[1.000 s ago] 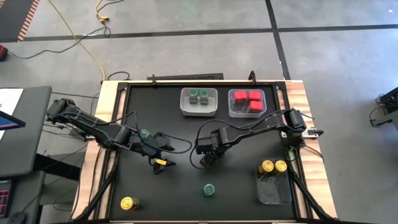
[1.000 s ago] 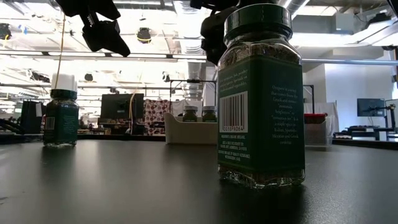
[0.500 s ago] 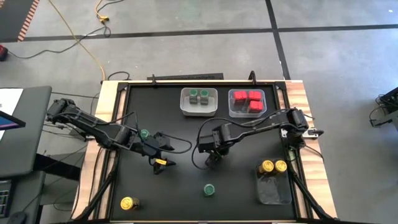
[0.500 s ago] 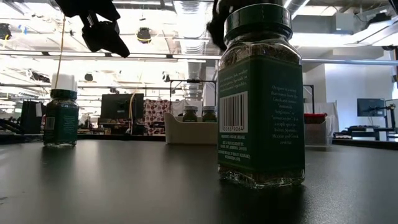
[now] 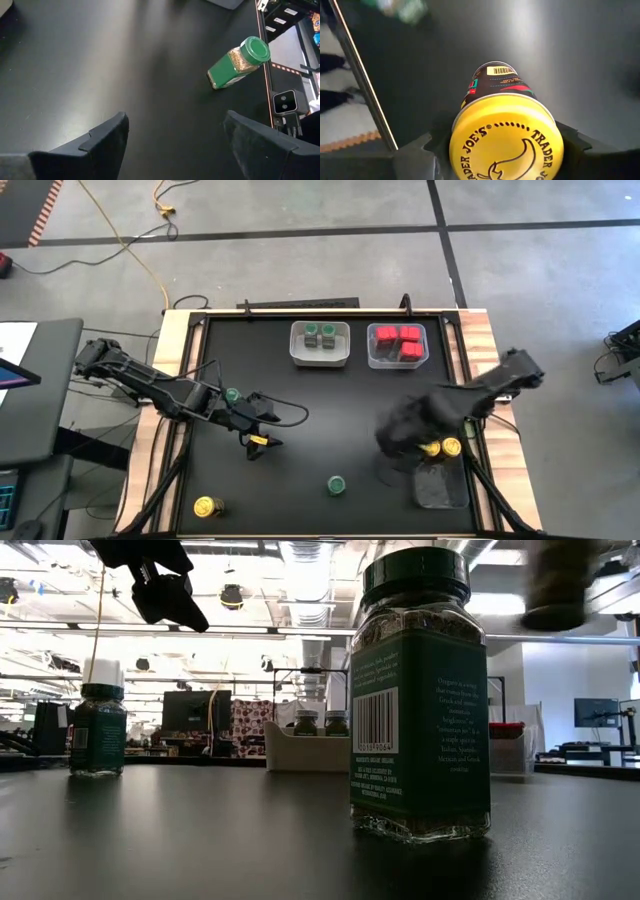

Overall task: Sort spices by type
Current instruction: Put the top yellow seasoning bottle into the black bin

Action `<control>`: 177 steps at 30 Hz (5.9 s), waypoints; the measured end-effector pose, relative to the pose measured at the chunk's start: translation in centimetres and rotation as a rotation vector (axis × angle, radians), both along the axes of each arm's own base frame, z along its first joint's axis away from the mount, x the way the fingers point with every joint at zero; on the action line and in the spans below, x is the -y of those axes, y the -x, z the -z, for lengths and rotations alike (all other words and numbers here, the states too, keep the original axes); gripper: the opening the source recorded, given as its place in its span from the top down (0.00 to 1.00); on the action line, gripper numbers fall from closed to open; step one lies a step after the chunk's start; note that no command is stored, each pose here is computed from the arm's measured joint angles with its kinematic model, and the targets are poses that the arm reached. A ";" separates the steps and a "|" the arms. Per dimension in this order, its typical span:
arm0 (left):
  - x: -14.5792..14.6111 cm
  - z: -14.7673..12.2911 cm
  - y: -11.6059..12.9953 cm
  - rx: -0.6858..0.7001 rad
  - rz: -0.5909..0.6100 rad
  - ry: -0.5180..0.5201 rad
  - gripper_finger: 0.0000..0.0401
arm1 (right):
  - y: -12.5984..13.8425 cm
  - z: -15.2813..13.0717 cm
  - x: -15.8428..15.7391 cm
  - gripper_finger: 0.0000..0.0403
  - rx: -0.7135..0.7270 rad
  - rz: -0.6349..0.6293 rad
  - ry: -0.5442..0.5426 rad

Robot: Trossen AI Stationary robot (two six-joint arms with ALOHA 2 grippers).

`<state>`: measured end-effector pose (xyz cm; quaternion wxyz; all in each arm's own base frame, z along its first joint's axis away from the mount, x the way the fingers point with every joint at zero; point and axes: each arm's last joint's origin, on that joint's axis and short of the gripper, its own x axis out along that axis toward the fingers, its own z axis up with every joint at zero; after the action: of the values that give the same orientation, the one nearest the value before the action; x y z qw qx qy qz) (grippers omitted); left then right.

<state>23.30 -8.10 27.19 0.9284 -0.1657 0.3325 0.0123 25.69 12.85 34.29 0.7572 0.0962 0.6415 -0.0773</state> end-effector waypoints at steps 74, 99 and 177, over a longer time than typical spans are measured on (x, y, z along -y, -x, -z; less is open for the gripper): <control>-0.1 0.0 0.0 0.007 -0.035 -0.019 0.22 | 15.6 13.2 -6.5 0.40 -0.108 -0.169 -0.079; -0.2 0.0 0.0 0.004 -0.039 -0.043 0.22 | 15.9 13.4 -6.3 0.33 -0.153 -0.210 -0.057; -0.2 0.1 0.1 -0.004 -0.040 -0.042 0.22 | 15.8 13.3 -6.5 0.02 -0.165 -0.199 -0.093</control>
<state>23.23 -7.90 27.10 0.9306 -0.1529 0.3304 0.0382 9.84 19.31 21.03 0.7006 0.0605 0.7107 0.0204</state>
